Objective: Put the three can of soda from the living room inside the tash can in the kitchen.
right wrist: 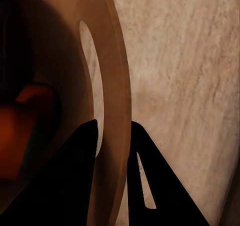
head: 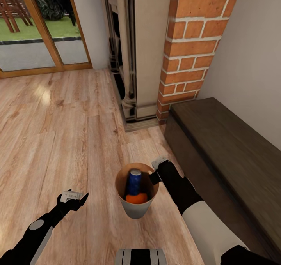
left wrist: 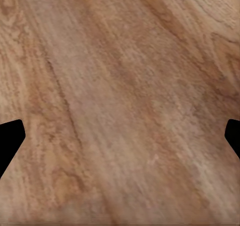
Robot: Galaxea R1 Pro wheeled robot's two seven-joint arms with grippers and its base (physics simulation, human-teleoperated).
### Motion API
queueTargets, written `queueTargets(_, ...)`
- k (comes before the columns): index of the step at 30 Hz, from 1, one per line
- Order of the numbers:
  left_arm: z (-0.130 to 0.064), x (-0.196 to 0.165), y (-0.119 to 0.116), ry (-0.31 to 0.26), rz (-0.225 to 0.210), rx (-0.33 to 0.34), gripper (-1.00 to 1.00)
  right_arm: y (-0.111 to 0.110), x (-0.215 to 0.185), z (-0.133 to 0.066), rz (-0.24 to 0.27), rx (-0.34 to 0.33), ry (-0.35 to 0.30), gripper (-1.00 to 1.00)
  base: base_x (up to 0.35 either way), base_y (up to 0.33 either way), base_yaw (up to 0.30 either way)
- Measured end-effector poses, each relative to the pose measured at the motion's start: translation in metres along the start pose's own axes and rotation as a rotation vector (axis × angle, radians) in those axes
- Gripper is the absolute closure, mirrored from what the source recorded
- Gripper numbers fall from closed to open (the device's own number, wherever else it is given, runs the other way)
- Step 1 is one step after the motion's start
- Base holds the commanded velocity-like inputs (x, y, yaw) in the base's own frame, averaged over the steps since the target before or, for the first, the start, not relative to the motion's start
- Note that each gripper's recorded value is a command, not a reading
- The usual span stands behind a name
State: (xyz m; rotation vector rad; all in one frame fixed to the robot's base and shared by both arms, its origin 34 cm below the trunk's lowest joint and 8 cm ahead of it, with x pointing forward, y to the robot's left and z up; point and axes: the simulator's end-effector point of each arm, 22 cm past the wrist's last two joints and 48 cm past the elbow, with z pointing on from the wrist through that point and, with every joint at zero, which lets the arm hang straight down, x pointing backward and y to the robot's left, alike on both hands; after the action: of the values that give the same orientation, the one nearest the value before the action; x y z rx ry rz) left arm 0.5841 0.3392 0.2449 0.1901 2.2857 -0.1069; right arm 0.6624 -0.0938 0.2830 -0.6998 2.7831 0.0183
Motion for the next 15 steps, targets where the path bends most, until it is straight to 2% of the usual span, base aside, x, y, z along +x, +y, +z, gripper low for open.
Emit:
queueTargets(12,0.000,0.001,0.000,0.002,0.001,0.000,-1.00,0.004,0.008,0.003,-0.002,-0.006,0.010,1.00,0.000,0.000,0.000)
queueTargets(15,0.002,0.008,0.000,0.014,0.000,0.001,-1.00,0.006,0.012,0.010,-0.002,-0.010,0.022,1.00,0.000,0.000,0.000)
